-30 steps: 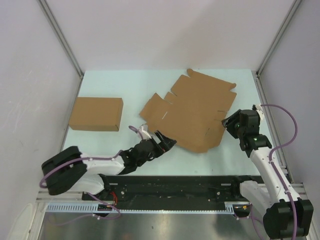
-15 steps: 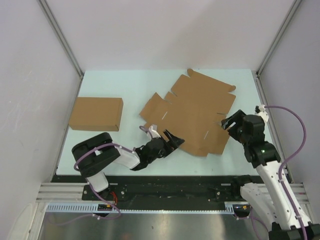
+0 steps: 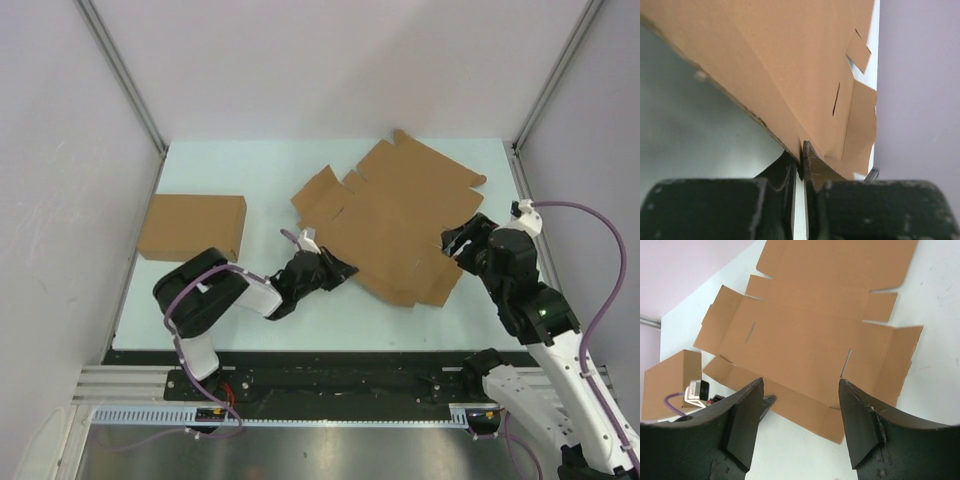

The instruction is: Fold the paper box

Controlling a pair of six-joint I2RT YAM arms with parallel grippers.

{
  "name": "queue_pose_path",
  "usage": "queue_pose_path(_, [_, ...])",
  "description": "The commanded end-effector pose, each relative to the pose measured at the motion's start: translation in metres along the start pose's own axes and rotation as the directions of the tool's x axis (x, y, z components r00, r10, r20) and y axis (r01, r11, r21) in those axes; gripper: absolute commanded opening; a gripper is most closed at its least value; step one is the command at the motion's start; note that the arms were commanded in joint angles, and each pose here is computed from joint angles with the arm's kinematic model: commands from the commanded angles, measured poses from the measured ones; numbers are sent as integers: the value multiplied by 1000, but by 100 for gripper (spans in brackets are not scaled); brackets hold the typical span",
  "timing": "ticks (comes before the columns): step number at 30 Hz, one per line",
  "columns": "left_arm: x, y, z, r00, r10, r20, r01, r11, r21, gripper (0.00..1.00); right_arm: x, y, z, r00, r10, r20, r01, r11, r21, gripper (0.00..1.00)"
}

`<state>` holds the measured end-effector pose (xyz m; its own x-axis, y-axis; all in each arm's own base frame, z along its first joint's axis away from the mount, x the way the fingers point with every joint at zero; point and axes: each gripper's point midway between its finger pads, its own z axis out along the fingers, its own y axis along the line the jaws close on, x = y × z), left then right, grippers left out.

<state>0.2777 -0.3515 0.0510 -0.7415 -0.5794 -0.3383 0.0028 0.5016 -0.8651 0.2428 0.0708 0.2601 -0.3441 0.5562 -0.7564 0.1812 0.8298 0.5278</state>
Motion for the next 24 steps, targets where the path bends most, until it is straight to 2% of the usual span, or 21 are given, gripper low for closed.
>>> queue_pose_path(1, [-19, -58, -25, 968, 224, -116, -209, 969, 134, 7, -46, 15, -27, 992, -41, 116, 44, 999, -30, 66])
queue_pose_path(2, [-29, -82, -28, 956, 269, -114, -250, 955, 159, 6, -51, 17, -29, 991, -49, 124, 53, 998, -31, 67])
queue_pose_path(3, [-37, -89, -33, 923, 369, -107, -351, 923, 156, 5, -62, 22, -37, 988, -48, 145, 55, 998, -42, 67])
queue_pose_path(4, [-42, -90, -50, 898, 416, -142, -405, 909, 102, 4, -68, 24, -40, 985, -65, 159, 73, 996, -43, 68])
queue_pose_path(5, [-61, -126, -57, 877, 472, -93, -459, 879, 127, 4, -74, 26, -43, 982, -74, 172, 82, 996, -39, 68])
queue_pose_path(6, [-73, -137, -65, 824, 563, -62, -554, 824, 119, 4, -80, 28, -46, 980, -78, 183, 87, 995, -39, 68])
queue_pose_path(7, [-76, -134, -80, 793, 601, -106, -595, 800, 80, 4, -92, 33, -55, 974, -74, 213, 87, 995, -50, 68])
queue_pose_path(8, [-96, -171, -91, 767, 639, -56, -632, 768, 100, 4, -99, 35, -57, 970, -84, 228, 98, 994, -49, 69])
queue_pose_path(9, [-110, -175, -99, 714, 698, -56, -693, 716, 88, 4, -104, 38, -61, 967, -86, 240, 102, 993, -53, 69])
queue_pose_path(10, [-105, -167, -109, 682, 715, -151, -709, 698, 99, 4, -114, 44, -69, 962, -74, 264, 97, 992, -75, 69])
queue_pose_path(11, [-119, -201, -122, 658, 744, -116, -729, 668, 150, 4, -117, 47, -71, 961, -70, 269, 97, 991, -88, 69])
queue_pose_path(12, [-134, -202, -128, 627, 769, -128, -755, 640, 146, 4, -120, 53, -75, 959, -62, 277, 97, 989, -114, 68])
queue_pose_path(13, [-125, -194, -133, 616, 754, -228, -732, 655, 187, 4, -120, 59, -78, 961, -54, 271, 97, 984, -146, 68])
queue_pose_path(14, [-136, -215, -142, 608, 770, -194, -734, 638, 232, 4, -122, 64, -81, 961, -44, 272, 94, 981, -171, 68])
queue_pose_path(15, [-148, -218, -146, 621, 761, -188, -719, 648, 250, 5, -123, 69, -83, 962, -37, 271, 92, 977, -194, 68])
queue_pose_path(16, [-138, -229, -153, 625, 754, -205, -668, 652, 359, 5, -121, 74, -85, 965, -41, 257, 100, 970, -222, 68])
queue_pose_path(18, [-142, -249, -162, 637, 749, -181, -632, 643, 433, 7, -122, 77, -90, 966, -51, 254, 113, 965, -237, 68])
queue_pose_path(22, [-120, -279, -177, 642, 746, -179, -522, 596, 610, 13, -130, 76, -102, 956, -80, 281, 149, 960, -236, 68])
queue_pose_path(24, [-100, -288, -186, 618, 766, -178, -499, 557, 664, 14, -138, 75, -110, 947, -84, 309, 160, 959, -232, 68])
